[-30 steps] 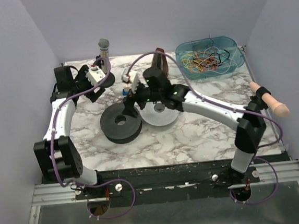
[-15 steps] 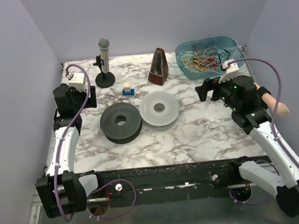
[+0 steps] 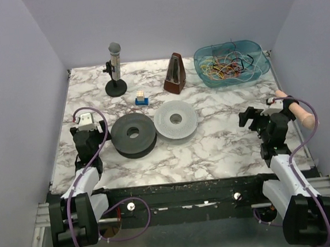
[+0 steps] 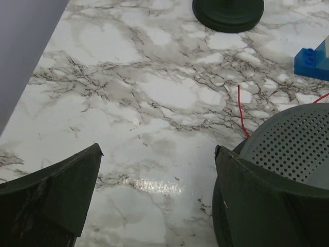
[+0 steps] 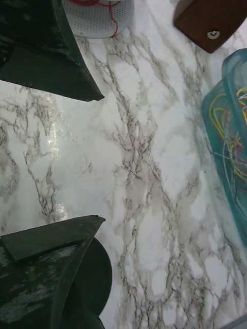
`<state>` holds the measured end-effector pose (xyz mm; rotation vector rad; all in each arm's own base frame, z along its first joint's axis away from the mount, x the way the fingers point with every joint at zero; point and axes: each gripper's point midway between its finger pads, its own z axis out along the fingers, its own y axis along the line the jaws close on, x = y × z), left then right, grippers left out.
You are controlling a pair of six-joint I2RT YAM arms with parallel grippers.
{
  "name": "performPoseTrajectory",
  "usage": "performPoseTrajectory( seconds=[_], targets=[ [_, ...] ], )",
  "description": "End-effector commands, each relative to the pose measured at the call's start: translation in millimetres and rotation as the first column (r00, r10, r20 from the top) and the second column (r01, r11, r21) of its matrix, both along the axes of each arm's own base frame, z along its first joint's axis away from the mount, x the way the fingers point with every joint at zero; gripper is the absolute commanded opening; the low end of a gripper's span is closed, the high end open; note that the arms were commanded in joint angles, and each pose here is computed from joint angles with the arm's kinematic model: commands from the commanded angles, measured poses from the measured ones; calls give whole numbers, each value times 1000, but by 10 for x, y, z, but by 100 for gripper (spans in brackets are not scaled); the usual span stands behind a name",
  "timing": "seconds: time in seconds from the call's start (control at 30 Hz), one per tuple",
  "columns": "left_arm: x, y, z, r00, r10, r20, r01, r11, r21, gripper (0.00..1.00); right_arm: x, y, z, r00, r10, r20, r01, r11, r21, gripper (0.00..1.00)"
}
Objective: Wrap the cables
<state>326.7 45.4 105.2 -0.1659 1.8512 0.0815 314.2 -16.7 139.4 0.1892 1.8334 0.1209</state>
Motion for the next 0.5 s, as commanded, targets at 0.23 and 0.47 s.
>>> performPoseTrajectory(
  seconds=[0.23, 0.47],
  targets=[
    [112, -29, 284, 972, -4, 236, 9, 1000, -20, 99, 94, 9, 32, 976, 6, 217, -5, 1000, -2, 100],
    [143, -39, 289, 971, -17, 240, 20, 1000, -11, 99, 94, 10, 39, 974, 8, 225, -7, 1000, -6, 100]
  ],
)
